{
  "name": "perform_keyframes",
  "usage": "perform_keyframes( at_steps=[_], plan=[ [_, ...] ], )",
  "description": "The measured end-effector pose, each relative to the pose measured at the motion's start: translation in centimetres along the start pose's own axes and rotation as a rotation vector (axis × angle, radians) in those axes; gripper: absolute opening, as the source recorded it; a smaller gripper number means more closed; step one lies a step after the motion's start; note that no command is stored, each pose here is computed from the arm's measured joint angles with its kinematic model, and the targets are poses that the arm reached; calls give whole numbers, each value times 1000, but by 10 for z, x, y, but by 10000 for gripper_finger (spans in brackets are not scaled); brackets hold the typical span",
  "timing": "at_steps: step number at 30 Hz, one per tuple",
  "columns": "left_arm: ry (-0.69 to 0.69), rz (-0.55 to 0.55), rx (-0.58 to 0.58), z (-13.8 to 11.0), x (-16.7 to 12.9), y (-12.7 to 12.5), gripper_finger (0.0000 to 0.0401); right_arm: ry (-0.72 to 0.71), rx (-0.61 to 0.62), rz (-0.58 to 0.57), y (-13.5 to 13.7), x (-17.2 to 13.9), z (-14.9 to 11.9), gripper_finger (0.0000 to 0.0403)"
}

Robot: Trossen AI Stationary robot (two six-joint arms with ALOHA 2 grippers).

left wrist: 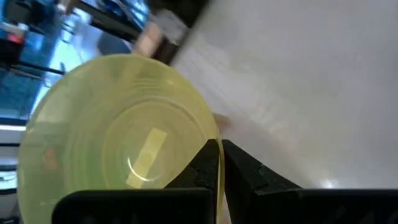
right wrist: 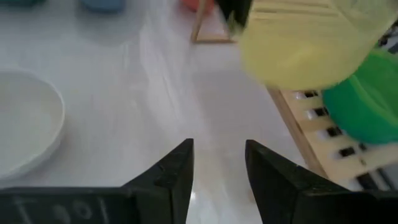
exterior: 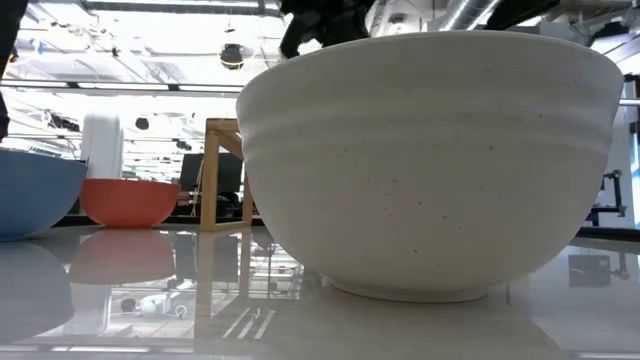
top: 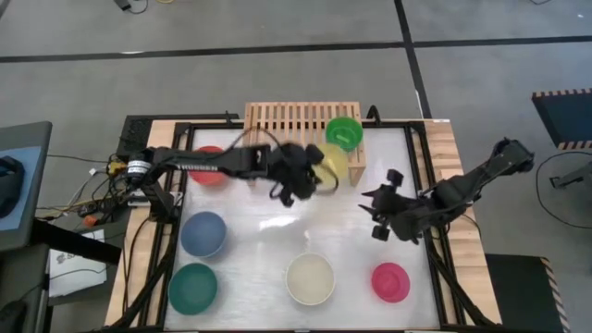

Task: Place and stack bowls onto a shelf
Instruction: Stack the yellow transparent bowl on top of the green transparent bowl

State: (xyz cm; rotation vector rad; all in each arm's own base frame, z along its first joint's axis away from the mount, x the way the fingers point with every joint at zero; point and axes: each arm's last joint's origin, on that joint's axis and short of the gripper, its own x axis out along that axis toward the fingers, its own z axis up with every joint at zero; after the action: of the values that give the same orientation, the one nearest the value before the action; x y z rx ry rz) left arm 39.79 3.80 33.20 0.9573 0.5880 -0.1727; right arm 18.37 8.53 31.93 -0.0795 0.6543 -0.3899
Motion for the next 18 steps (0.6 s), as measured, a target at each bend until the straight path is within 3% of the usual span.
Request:
perform_keyframes(
  at_steps=[7,12,18],
  plan=[
    [-136,47,-105,-23,-32,70,0,-2,109,-25,-1,3,-15,159],
    [-230,36,-132,-40,-37,89,0,30,114,-45,2,10,-23,155],
    [-202,9,-140,-52,-9,94,0,24,133,-42,4,11,-22,151]
  ],
)
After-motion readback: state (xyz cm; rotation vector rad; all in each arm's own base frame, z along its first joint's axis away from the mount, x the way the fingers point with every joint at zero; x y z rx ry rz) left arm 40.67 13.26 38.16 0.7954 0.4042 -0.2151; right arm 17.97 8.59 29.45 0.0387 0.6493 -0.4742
